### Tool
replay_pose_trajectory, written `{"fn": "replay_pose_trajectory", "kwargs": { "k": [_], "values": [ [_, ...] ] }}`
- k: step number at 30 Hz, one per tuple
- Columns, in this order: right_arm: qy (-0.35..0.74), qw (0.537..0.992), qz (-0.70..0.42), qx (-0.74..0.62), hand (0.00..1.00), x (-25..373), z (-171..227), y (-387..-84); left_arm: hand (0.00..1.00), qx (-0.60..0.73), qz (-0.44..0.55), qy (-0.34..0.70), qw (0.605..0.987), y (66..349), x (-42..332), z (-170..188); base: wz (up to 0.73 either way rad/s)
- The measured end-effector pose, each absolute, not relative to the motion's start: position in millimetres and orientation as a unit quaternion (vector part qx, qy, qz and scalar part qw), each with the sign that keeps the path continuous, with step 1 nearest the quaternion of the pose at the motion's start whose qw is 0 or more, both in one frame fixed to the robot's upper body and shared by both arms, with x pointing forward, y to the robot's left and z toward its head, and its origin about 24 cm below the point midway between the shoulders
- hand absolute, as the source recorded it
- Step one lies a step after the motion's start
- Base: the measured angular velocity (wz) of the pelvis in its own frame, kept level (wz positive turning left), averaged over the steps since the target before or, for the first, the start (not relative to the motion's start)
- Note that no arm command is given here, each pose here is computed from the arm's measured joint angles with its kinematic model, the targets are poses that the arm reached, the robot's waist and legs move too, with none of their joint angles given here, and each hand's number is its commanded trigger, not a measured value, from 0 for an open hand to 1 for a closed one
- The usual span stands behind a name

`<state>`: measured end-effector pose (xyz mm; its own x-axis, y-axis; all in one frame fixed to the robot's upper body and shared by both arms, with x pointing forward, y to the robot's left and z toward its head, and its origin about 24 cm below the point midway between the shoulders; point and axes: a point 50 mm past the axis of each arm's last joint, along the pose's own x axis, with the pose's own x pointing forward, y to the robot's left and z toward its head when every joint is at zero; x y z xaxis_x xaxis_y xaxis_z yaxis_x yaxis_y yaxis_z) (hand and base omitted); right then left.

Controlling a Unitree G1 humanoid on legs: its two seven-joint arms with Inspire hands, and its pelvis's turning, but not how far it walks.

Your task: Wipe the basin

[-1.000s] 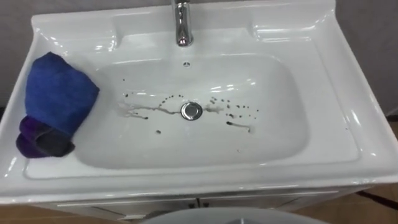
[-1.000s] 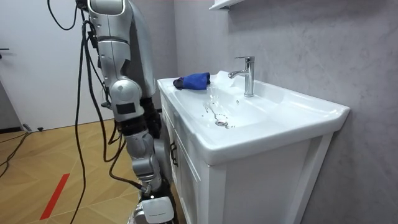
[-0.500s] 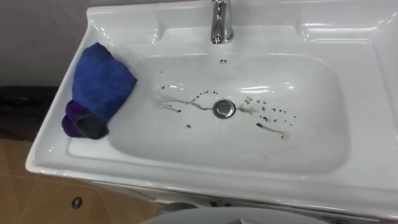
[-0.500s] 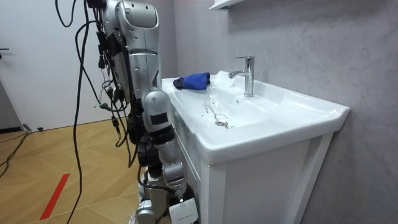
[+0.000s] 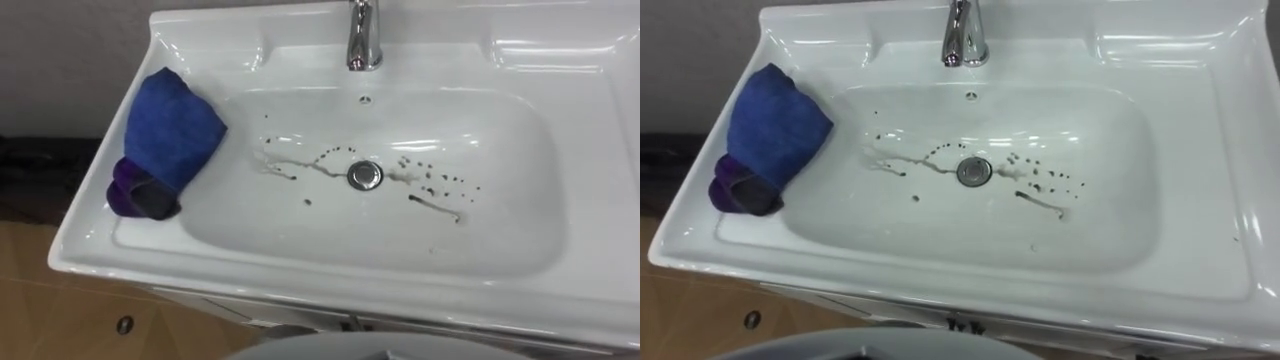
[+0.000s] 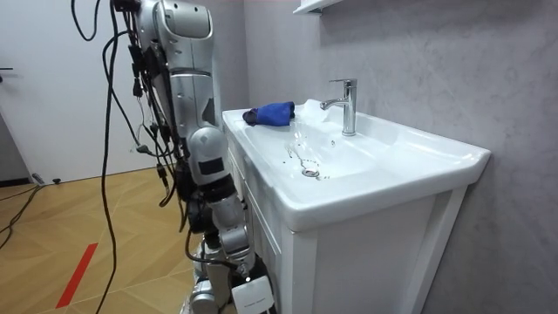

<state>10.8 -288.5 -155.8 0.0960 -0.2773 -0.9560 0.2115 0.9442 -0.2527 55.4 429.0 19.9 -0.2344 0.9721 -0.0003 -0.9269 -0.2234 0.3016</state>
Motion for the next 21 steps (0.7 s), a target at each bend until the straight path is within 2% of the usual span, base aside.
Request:
{"fn": "replay_pose_trajectory", "kwargs": {
  "k": [6, 12, 18, 21],
  "values": [
    [0.646, 0.748, -0.145, -0.045, 0.0, 12.5, -155.8, -286.9, 0.0, 0.108, 0.76, -0.01, 0.64, 420.8, 86.3, 66.5, 0.0],
    [0.642, 0.753, -0.136, -0.041, 0.0, 14.5, -155.7, -286.5, 0.0, 0.182, 0.721, -0.051, 0.666, 408.0, 104.4, 82.1, -0.01],
    [0.634, 0.763, -0.12, -0.033, 0.0, 16.6, -157.4, -280.8, 0.0, 0.224, 0.663, -0.133, 0.701, 387.3, 124.2, 111.7, 0.01],
    [0.631, 0.766, -0.117, -0.035, 0.0, 17.1, -157.3, -280.5, 0.0, 0.249, 0.635, -0.145, 0.716, 377.6, 132.1, 113.8, -0.08]
  ]
}}
